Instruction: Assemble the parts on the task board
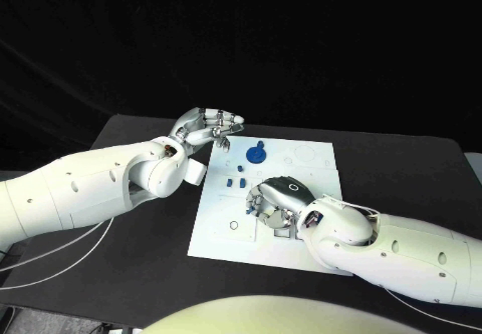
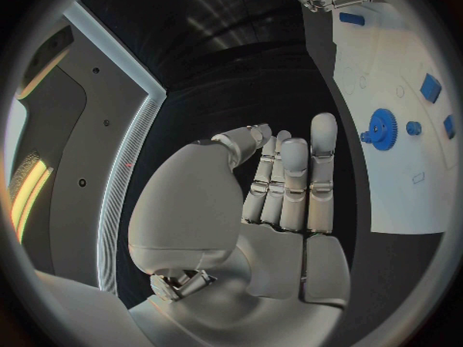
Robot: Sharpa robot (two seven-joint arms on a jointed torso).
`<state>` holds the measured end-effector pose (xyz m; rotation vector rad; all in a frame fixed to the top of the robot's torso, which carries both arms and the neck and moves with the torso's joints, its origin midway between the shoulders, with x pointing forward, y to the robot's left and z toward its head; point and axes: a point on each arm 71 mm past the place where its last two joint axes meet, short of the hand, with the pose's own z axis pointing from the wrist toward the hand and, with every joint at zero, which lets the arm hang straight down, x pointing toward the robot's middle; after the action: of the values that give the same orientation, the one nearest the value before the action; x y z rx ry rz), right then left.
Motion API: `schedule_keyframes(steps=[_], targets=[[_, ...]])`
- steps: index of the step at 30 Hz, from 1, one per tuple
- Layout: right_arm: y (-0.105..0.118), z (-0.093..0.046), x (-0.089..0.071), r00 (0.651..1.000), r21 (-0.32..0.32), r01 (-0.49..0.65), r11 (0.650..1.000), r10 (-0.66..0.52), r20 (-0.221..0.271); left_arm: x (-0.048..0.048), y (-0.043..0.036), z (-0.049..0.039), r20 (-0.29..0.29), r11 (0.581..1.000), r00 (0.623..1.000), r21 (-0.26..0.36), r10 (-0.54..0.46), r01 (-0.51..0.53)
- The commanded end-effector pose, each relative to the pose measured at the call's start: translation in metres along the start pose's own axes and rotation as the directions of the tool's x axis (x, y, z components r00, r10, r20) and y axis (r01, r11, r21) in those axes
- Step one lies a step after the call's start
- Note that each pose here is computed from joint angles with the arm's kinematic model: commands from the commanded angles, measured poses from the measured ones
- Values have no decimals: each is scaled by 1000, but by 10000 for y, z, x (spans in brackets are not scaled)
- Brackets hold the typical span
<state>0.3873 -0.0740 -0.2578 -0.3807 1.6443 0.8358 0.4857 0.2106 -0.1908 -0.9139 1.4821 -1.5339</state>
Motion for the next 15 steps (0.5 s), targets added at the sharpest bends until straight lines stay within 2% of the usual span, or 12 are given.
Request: schedule_keyframes(steps=[1, 7, 15], targets=[[12, 6, 36, 999, -2, 22, 1000, -22, -38, 28, -9, 5, -21, 1000, 1000, 6, -5, 5], [23, 25, 62, 997, 2, 39, 999, -39, -67, 32, -9, 6, -23, 1000, 1000, 6, -5, 5], [54, 44, 75, 995, -2, 61, 998, -61, -79, 33, -10, 5, -23, 1000, 1000, 5, -4, 4]])
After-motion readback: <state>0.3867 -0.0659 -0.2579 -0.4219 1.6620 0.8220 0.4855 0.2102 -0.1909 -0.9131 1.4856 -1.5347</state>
